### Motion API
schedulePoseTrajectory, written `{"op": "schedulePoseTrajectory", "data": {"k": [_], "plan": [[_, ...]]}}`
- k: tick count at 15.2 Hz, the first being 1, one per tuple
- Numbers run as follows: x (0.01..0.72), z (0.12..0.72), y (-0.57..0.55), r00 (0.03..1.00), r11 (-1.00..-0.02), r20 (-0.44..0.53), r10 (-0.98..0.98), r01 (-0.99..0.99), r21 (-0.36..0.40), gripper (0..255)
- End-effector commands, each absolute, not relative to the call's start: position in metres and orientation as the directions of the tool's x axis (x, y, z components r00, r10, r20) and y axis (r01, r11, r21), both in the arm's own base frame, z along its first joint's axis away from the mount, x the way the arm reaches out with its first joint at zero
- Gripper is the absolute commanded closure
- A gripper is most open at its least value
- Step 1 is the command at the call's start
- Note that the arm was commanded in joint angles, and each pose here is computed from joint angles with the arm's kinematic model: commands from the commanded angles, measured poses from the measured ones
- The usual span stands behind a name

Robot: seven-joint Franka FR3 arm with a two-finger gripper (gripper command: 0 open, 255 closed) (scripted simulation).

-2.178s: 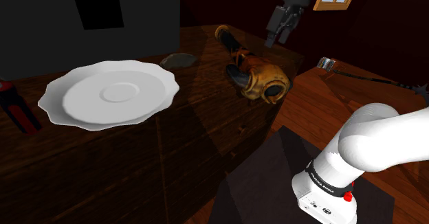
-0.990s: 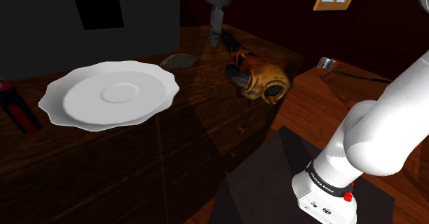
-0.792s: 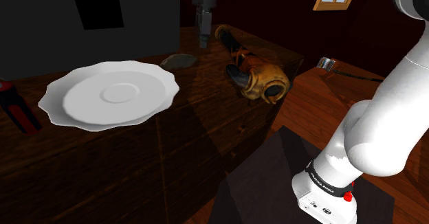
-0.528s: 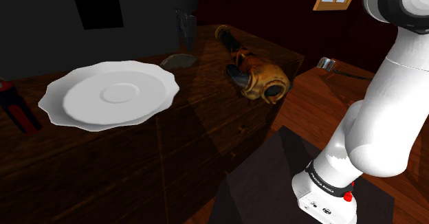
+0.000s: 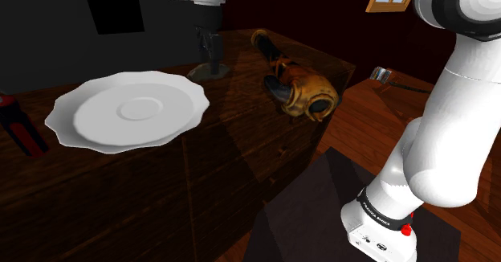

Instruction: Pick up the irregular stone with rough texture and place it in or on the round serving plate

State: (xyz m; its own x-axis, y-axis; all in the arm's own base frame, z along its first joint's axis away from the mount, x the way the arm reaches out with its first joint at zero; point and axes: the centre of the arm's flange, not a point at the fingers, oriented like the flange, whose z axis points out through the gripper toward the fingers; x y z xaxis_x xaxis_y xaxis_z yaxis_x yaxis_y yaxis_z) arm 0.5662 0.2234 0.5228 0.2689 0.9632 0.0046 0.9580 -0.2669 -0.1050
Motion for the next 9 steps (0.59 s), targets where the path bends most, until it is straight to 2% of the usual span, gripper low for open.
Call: {"op": "schedulePoseTrajectory", "data": {"k": [1,8,9], "plan": [[0.5654,0.5146,0.2232,0.269,-0.267,0.005,0.963,0.958,-0.105,0],[0.5655,0.5146,0.2233,0.269,-0.267,0.005,0.963,0.958,-0.105,0],[0.5655,0.5147,0.2233,0.269,-0.267,0.005,0.963,0.958,-0.105,255]]}}
